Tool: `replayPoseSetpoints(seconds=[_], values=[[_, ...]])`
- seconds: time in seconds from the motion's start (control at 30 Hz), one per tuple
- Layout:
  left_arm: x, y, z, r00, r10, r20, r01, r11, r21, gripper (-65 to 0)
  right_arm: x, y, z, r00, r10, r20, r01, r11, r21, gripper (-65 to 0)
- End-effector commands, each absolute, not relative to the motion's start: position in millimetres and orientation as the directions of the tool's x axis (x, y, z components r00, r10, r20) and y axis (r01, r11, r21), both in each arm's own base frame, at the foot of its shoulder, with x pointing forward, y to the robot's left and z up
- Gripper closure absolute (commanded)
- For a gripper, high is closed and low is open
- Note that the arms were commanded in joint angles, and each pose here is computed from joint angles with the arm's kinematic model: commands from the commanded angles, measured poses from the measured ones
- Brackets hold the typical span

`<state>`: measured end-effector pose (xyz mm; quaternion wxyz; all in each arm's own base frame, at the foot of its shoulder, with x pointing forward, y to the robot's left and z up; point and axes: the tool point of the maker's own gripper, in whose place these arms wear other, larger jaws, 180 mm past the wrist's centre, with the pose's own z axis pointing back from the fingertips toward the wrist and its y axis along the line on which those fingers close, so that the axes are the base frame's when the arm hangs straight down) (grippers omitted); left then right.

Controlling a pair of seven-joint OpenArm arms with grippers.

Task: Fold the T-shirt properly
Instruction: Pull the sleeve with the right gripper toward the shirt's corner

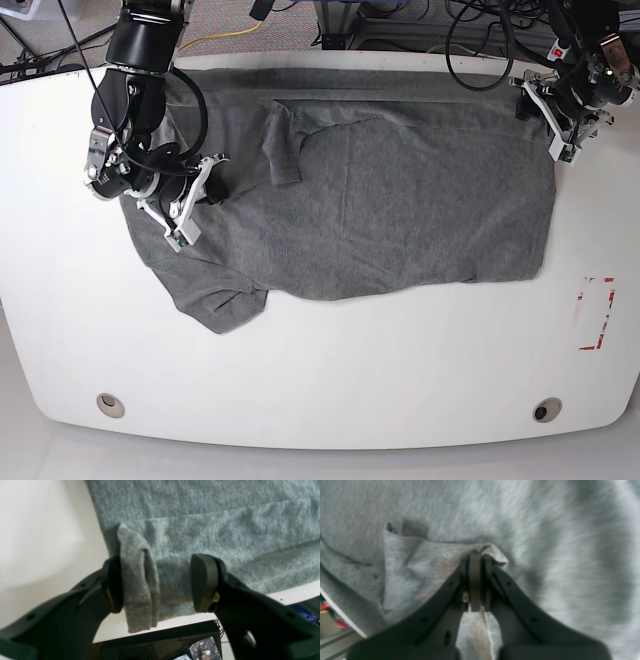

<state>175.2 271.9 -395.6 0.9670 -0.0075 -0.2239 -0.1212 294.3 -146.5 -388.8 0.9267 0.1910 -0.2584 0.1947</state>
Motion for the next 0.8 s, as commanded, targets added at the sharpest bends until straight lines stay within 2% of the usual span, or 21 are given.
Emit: replayPoseSetpoints(seconds=[0.0,0.23,0.77], values=[[181.4,275.5,-387.9,0.855,-0.245,0.457,0.245,0.968,0.059,-36.7,319.6,-154.8,-359.3,0.728,0.267,0.632,-0.482,0.855,0.193,0.0],[181.3,276.2,-387.7,0.856,-0.246,0.455,0.246,0.967,0.062,-36.7,340.5,-158.9,-345.6,0.705,0.266,0.657,-0.485,0.857,0.173,0.0],[181.3,276.2,-387.7,0.856,-0.246,0.455,0.246,0.967,0.062,-36.7,376.8,-158.8,-350.6,0.735,0.18,0.654,-0.446,0.854,0.267,0.0]])
